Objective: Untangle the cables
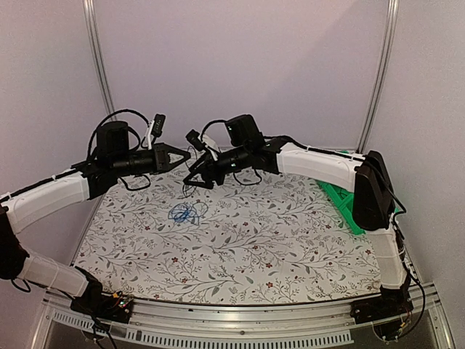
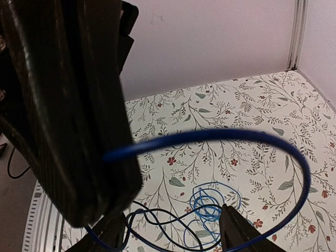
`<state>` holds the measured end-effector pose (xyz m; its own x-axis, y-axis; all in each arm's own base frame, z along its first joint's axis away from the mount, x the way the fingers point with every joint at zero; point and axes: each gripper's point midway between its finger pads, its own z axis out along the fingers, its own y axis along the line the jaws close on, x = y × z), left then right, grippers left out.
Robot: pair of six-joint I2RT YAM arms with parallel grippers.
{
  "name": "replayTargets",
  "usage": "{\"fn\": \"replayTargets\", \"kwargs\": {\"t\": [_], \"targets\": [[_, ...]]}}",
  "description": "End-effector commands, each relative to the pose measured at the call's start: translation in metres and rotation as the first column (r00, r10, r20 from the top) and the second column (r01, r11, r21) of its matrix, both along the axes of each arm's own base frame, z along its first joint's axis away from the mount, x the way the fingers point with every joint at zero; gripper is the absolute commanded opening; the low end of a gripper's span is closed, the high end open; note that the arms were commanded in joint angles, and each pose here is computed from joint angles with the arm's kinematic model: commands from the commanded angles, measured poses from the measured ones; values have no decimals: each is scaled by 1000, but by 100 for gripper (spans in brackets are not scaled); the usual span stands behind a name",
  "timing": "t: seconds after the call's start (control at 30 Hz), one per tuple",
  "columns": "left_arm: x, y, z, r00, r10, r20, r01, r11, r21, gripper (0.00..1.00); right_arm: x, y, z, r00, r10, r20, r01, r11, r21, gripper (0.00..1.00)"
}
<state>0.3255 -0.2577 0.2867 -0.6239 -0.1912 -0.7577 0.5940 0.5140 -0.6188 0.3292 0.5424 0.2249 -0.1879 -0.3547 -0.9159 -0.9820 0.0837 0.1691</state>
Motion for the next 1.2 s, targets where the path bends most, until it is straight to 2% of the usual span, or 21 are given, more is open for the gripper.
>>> {"fn": "replayTargets", "kwargs": {"t": [0.0, 0.2, 0.33, 0.47, 0.63, 0.8, 0.87, 0.93, 1.1, 1.17], "targets": [[-9, -14, 9, 997, -68, 42, 68, 998, 6, 0, -3, -4, 29, 992, 62, -109, -52, 995, 87, 65], [-10, -13, 5, 997, -64, 42, 63, 998, 22, 0, 10, -33, 29, 979, 41, -199, -21, 994, 105, 67], [-9, -14, 3, 997, -65, 43, 64, 998, 29, 0, 9, -48, 37, 975, 76, -207, -48, 989, 137, 69], [-8, -18, -1, 996, -80, 30, 79, 996, 32, 0, 6, -48, 48, 974, 109, -197, -76, 983, 165, 70], [-12, -28, 1, 992, -121, 28, 120, 992, 28, 0, 27, -41, 46, 974, 28, -225, 8, 988, 154, 69], [-16, -34, -1, 990, -141, 22, 141, 990, 32, 0, 26, -34, 40, 960, 72, -269, -26, 985, 172, 68], [-17, -38, -2, 988, -152, 17, 151, 988, 32, 0, 26, -32, 40, 956, 84, -279, -34, 983, 180, 63], [-18, -43, -3, 987, -163, 16, 162, 986, 33, 0, 26, -30, 36, 953, 90, -289, -37, 983, 182, 50], [-21, -56, -9, 982, -189, 4, 189, 982, 29, 0, 31, -28, 30, 955, 76, -286, -25, 984, 178, 0], [-24, -64, -11, 976, -218, 30, 217, 976, 11, 0, 40, -29, 29, 963, 15, -270, 29, 987, 157, 0]]}}
